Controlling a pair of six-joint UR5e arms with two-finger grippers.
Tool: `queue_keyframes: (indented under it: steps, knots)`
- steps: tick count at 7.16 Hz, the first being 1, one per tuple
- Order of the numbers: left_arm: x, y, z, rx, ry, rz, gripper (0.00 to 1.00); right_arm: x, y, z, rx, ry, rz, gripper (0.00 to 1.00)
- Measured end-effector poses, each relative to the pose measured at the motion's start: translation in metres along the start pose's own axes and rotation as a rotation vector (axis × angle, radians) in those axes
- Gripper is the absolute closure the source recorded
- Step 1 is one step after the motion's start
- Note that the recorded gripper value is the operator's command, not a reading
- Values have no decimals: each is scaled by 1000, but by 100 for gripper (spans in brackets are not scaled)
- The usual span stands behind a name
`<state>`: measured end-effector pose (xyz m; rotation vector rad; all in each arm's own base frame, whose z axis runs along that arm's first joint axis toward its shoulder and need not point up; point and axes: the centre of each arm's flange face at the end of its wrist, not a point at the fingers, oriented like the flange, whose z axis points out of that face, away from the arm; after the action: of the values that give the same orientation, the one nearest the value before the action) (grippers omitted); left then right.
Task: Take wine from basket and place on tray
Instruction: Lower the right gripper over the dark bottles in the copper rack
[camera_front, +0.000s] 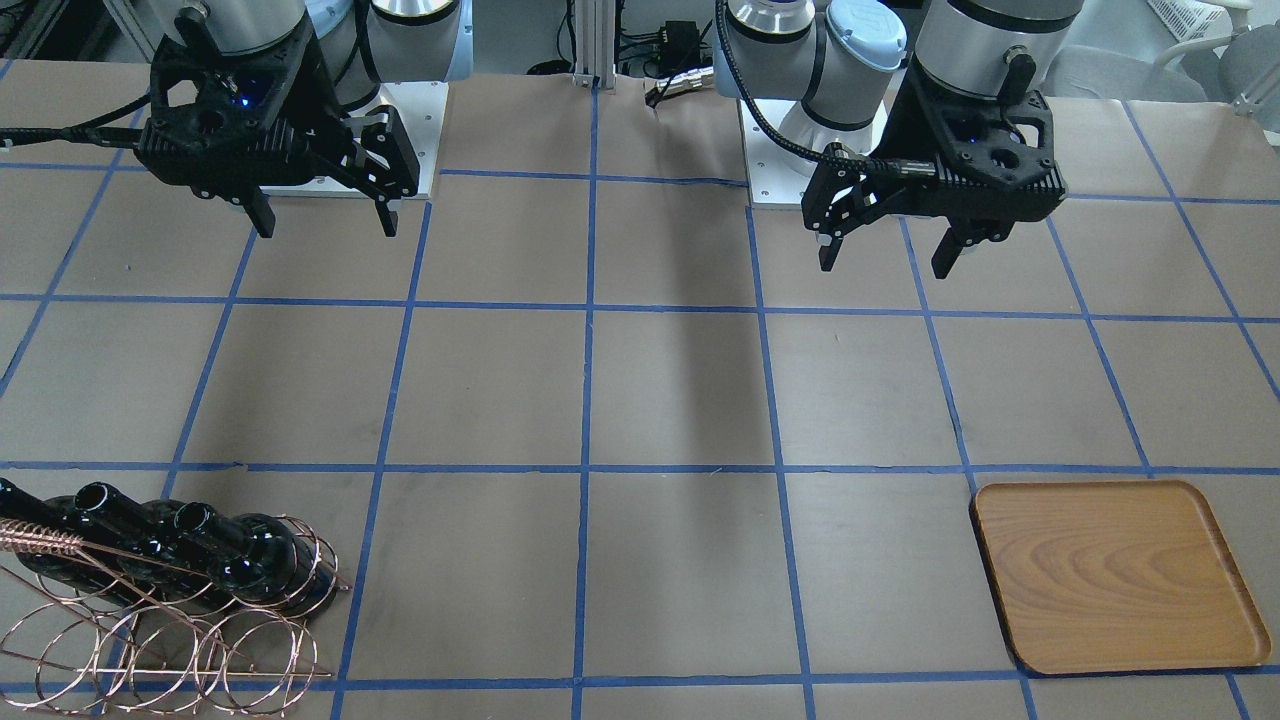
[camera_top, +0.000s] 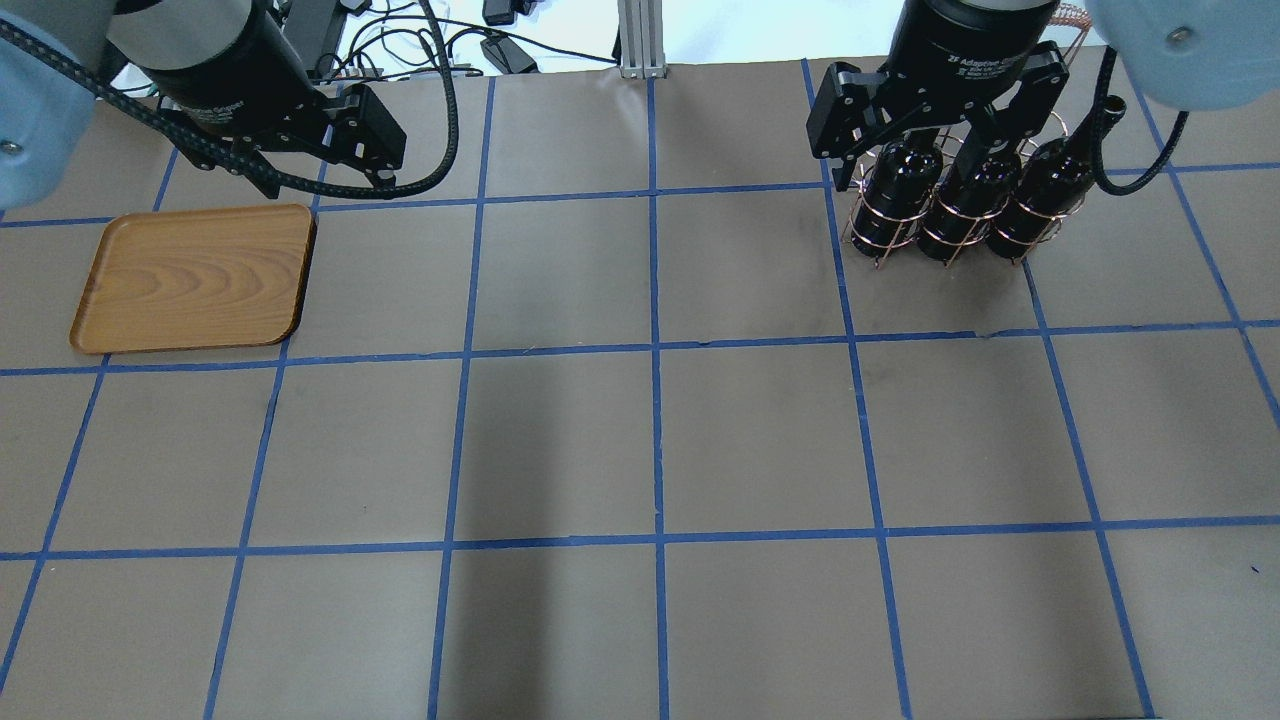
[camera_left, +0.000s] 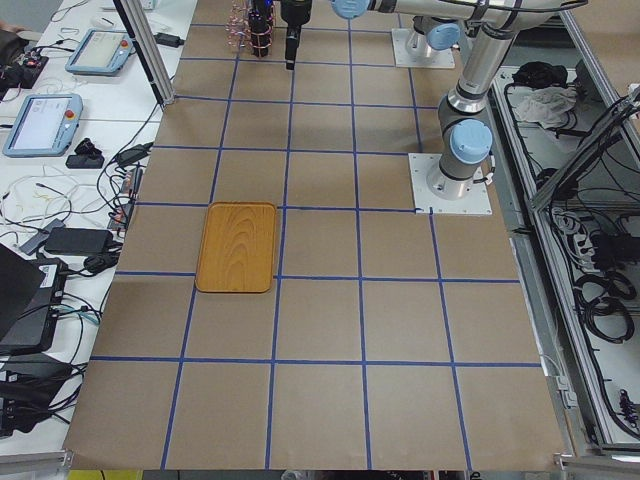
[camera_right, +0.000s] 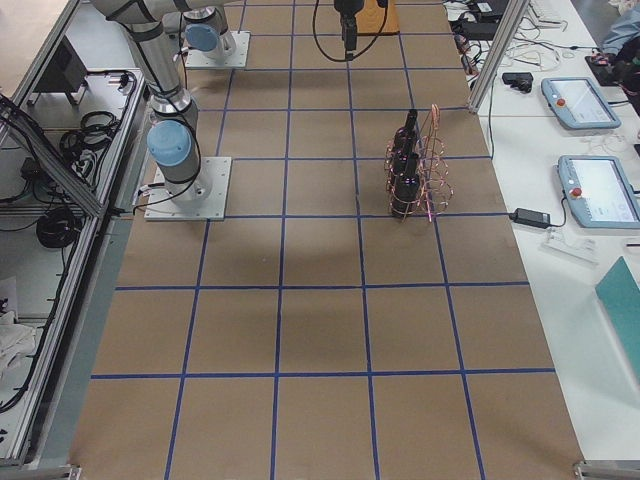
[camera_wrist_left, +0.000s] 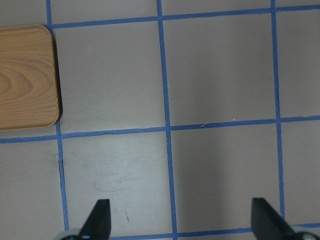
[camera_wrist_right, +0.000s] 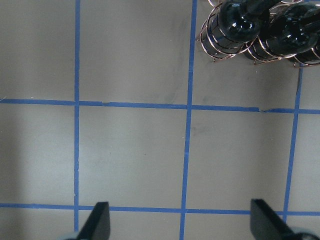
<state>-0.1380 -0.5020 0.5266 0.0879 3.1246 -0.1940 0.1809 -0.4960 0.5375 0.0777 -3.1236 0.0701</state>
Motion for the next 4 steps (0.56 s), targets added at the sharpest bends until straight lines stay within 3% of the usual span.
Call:
queue_keyframes:
  steps: [4]
  knots:
    - [0,-1,3,-5,2,1,0,0,0,0,0,3,-1,0]
